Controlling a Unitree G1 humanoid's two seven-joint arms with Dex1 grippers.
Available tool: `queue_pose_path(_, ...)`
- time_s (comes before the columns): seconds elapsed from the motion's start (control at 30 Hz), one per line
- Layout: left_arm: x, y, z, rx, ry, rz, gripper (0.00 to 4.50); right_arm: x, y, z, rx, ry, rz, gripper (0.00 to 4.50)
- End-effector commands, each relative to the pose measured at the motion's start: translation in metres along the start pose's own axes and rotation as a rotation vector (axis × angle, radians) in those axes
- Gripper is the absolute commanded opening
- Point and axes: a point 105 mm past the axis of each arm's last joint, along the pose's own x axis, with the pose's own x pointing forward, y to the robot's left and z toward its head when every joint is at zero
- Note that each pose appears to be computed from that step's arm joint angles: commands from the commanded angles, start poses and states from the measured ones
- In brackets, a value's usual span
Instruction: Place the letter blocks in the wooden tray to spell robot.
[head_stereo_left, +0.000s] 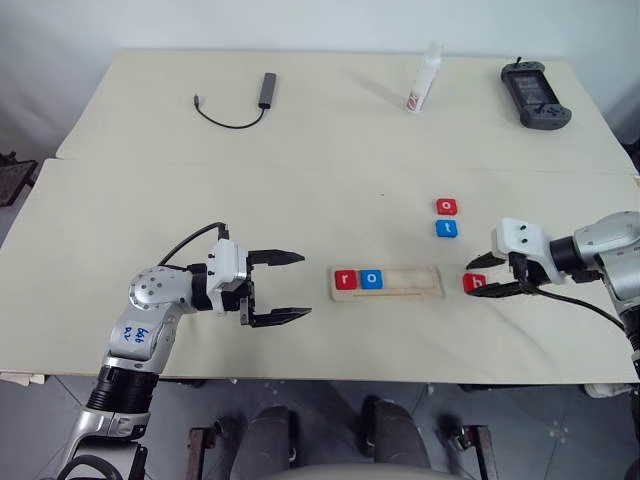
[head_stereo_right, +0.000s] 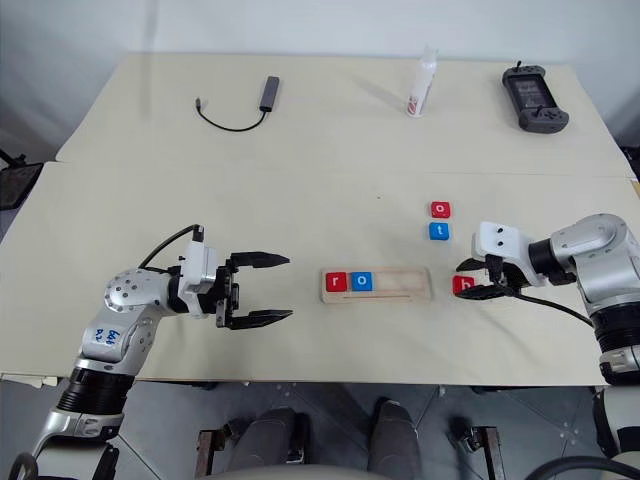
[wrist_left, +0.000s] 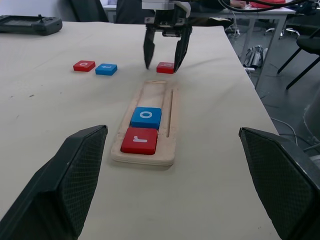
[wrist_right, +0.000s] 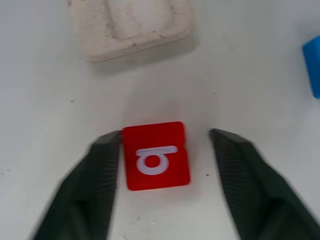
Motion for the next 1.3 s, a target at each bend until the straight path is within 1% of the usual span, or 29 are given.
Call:
queue_pose_path(0.03,0.002,0.001,0.01,0.043,-0.028,-0.007,4.5,-0.007,0.001,0.019,-0.047,-0.021,0.031,1.48)
queue_pose_path(0.17,0.002,0.003,0.01,0.049,-0.029,0.004,4.5,-0.008,0.001,0.037,-0.088,-0.037,0.036,1.46)
queue_pose_path(0.23,0.001,0.004,0.01,0.054,-0.029,0.016,4.5,-0.007,0.005,0.066,-0.086,-0.119,0.066,1.46)
queue_pose_path(0.3,0.0,0.004,0.009,0.057,-0.029,0.028,4.5,-0.005,0.012,0.09,-0.091,-0.178,0.104,1.46)
queue_pose_path(0.4,0.0,0.003,0.008,0.056,-0.03,0.039,4.5,0.006,0.017,0.107,-0.1,-0.195,0.119,1.46)
queue_pose_path(0.47,0.0,0.002,0.008,0.055,-0.031,0.048,4.5,0.017,0.018,0.112,-0.109,-0.192,0.122,1.46)
queue_pose_path(0.57,0.001,0.0,0.007,0.055,-0.034,0.061,4.5,0.033,0.019,0.112,-0.126,-0.175,0.119,1.46)
queue_pose_path(0.7,0.001,-0.001,0.008,0.055,-0.036,0.073,4.5,0.047,0.019,0.108,-0.134,-0.146,0.112,1.46)
queue_pose_path(0.83,-0.001,-0.002,0.007,0.054,-0.03,0.09,4.5,0.06,0.021,0.111,-0.136,-0.145,0.113,1.46)
queue_pose_path(0.9,-0.002,-0.002,0.007,0.054,-0.029,0.095,4.5,0.063,0.019,0.113,-0.13,-0.155,0.099,2.18)
queue_pose_path(1.0,-0.002,-0.002,0.008,0.054,-0.029,0.098,4.5,0.063,0.019,0.116,-0.132,-0.176,0.092,3.15)
queue_pose_path(1.1,-0.002,-0.002,0.008,0.054,-0.029,0.099,4.5,0.053,0.019,0.119,-0.132,-0.205,0.072,4.18)
queue_pose_path(1.27,-0.002,-0.001,0.008,0.054,-0.03,0.101,4.5,0.035,0.019,0.11,-0.094,-0.203,0.039,4.18)
queue_pose_path(1.3,-0.002,-0.001,0.008,0.054,-0.03,0.102,4.5,0.033,0.019,0.104,-0.075,-0.197,0.025,3.99)
